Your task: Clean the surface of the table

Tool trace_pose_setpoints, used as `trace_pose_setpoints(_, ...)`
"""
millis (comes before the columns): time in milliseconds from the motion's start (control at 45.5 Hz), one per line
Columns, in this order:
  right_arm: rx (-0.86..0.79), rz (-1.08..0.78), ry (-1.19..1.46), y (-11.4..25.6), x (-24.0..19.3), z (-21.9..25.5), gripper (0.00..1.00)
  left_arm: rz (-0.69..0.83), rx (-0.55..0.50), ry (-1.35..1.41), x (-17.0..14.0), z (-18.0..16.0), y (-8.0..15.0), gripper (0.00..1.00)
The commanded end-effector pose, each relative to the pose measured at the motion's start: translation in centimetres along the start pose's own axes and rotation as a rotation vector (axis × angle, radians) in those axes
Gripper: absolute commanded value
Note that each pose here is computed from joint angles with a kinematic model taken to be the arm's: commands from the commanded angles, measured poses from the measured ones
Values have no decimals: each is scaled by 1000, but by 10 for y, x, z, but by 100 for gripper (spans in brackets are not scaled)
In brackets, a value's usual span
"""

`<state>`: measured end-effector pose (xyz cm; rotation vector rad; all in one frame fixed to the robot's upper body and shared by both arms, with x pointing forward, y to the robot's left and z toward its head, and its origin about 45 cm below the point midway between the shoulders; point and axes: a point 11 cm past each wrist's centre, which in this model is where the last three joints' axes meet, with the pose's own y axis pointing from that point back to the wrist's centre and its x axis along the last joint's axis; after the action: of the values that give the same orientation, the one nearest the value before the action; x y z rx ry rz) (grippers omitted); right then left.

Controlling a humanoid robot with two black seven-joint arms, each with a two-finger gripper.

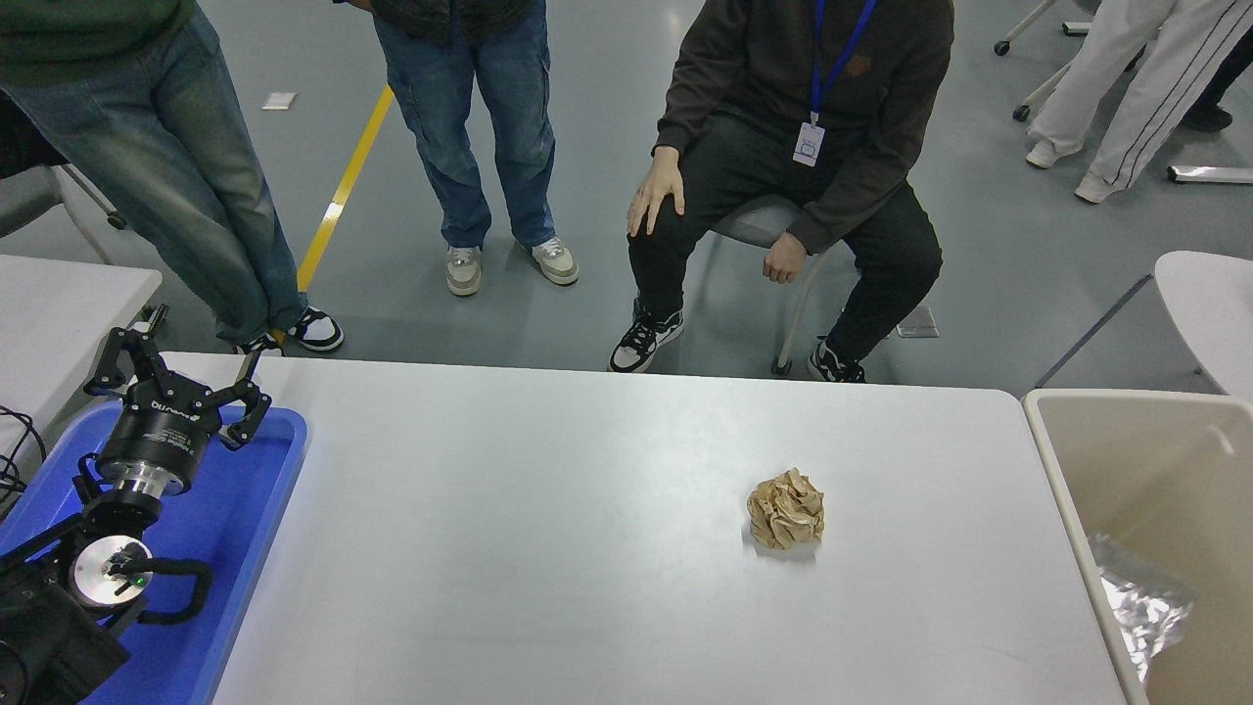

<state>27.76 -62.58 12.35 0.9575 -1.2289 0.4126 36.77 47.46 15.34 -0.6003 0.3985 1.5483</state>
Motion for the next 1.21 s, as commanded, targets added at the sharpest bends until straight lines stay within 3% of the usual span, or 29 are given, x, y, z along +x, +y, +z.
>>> trace_pose_setpoints(0, -12, 4, -41, 0, 2, 3, 100, 0, 0, 0, 0, 0, 0, 100)
trace_pose_setpoints(857, -39, 81, -406, -8, 26, -9, 100, 0, 0, 0, 0, 0, 0, 100)
trace_pose_setpoints(1187, 13, 152, -963, -11, 62, -22, 100, 0, 0, 0, 0, 0, 0, 100)
